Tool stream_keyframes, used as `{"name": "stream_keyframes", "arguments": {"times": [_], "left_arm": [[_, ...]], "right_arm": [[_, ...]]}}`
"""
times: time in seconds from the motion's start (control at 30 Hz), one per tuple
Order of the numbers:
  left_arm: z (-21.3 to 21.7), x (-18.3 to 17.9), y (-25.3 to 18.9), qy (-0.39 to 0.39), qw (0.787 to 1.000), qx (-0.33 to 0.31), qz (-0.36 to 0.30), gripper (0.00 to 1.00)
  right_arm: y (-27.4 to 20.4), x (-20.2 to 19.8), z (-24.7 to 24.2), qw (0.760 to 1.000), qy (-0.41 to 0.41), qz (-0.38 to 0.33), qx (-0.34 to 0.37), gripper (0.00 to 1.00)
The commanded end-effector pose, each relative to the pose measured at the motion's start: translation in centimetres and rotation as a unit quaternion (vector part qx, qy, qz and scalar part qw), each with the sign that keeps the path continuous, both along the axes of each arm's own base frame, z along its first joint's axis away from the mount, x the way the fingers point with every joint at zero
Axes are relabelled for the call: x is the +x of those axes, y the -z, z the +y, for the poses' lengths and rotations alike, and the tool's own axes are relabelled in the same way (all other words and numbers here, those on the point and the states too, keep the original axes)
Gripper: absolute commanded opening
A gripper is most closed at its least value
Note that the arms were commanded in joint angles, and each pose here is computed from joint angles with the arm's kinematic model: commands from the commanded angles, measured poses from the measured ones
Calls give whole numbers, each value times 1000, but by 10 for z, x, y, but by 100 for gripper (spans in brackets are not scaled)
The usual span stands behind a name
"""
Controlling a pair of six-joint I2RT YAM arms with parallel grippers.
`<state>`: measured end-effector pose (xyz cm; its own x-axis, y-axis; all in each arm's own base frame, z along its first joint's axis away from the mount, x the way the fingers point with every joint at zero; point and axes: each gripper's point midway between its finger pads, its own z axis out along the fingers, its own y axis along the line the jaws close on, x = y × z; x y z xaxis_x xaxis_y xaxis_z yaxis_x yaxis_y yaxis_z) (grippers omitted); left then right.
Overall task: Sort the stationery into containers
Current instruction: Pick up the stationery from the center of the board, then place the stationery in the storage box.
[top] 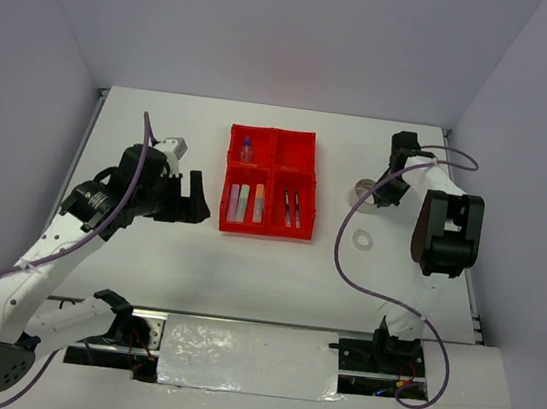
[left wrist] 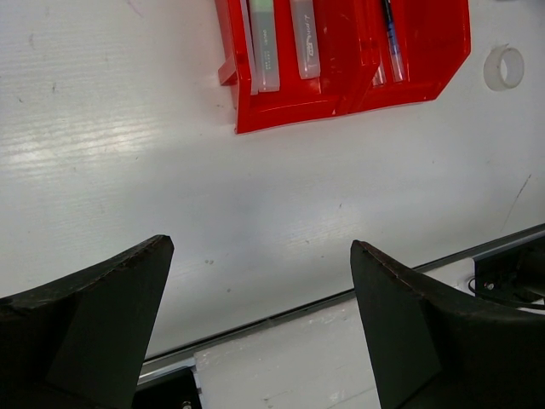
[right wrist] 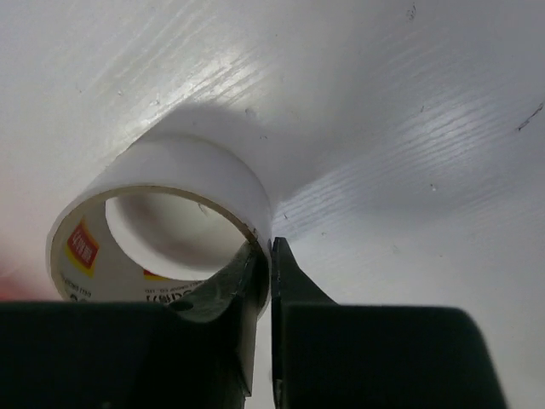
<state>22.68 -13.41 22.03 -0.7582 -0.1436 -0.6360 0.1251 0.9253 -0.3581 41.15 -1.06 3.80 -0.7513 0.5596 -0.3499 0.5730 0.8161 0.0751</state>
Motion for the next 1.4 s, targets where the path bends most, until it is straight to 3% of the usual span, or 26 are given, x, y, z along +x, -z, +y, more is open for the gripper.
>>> {"name": "stream_keyframes", "arguments": {"times": [0.0,0.3,0.5,0.87,1.17,1.37], "left_arm": [[-1,6,-2,-11,1000,-9,-8,99],[-5,17,-10,-17,999,-23,-34,99],[-7,18,-13,-15,999,-28,-42,99],[0,4,-9,-3,999,-15,-40,99],[9,-7,-6,1,999,3,-38,99],[9,-6,-2,5,999,9,-35,99]], "right_arm": [[-12,14,9,999,-12,-42,19,7],[-127,67,83,981,-39,-191,19,0],[-163,106,157,963,-103,-243,54,0],[-144,160,220,955,-162,-238,65,5],[-108,158,220,962,-169,-209,50,11],[-104,156,225,961,-180,-204,51,29]]}}
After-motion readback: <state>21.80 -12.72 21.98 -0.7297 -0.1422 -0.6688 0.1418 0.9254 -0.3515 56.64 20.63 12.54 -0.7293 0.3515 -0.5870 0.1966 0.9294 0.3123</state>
